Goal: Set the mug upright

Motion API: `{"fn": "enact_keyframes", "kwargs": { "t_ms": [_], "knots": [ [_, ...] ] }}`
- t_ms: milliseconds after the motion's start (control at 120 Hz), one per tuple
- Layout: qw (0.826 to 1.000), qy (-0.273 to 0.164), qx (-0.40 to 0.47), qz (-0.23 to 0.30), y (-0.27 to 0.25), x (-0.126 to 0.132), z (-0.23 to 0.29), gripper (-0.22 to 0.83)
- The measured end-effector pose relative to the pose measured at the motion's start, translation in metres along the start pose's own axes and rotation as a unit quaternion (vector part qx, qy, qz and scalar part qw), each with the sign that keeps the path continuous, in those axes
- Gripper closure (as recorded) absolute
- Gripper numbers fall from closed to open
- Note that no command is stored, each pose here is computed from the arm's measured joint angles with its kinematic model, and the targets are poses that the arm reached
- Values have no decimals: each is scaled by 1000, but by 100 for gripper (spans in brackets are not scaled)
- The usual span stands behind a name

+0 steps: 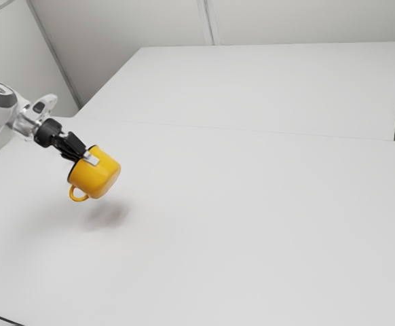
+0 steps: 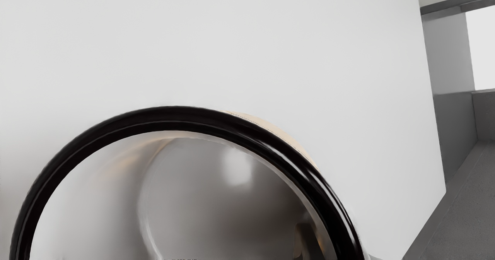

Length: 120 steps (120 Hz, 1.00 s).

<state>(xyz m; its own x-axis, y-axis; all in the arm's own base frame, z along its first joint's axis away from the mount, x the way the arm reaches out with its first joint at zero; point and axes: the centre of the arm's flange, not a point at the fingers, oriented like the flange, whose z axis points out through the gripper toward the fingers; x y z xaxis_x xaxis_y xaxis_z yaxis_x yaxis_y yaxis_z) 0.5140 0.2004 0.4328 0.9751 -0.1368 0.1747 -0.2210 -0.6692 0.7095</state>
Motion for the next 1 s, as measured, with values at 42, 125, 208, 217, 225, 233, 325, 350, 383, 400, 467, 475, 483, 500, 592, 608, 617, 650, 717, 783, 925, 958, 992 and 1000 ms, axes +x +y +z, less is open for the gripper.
{"fn": "enact_keyframes", "kwargs": {
  "t_ms": [42,125,208,217,225,233,325,350,383,400,467,475,483,500,592,608,617,650,717,783,925,958,992,1000],
  "knots": [
    [999,-24,30,12,12,10,10,77],
    [993,-64,91,34,37,27,27,77],
    [984,-88,148,46,54,37,37,77],
    [983,-90,153,47,55,38,38,77],
    [982,-91,158,47,55,39,39,77],
    [981,-93,163,48,56,39,40,77],
    [969,-106,215,51,57,40,58,77],
    [967,-106,227,52,58,38,63,77],
    [963,-106,241,52,57,36,70,77],
    [962,-105,248,53,56,35,74,77],
    [956,-100,271,54,54,34,88,76],
    [955,-100,273,54,53,33,90,76],
    [955,-99,276,54,53,33,92,76],
    [953,-96,281,55,53,33,95,76],
    [946,-83,307,61,56,29,110,76],
    [945,-80,311,63,56,28,113,76],
    [944,-79,313,63,57,27,115,76],
    [941,-76,322,67,58,25,121,76],
    [937,-70,335,71,58,19,135,76],
    [934,-66,343,73,55,12,150,76],
    [931,-56,354,69,47,6,175,76],
    [931,-54,356,69,46,6,179,76],
    [930,-53,356,67,44,6,184,76],
    [931,-53,356,67,44,6,185,76]
  ]
}}
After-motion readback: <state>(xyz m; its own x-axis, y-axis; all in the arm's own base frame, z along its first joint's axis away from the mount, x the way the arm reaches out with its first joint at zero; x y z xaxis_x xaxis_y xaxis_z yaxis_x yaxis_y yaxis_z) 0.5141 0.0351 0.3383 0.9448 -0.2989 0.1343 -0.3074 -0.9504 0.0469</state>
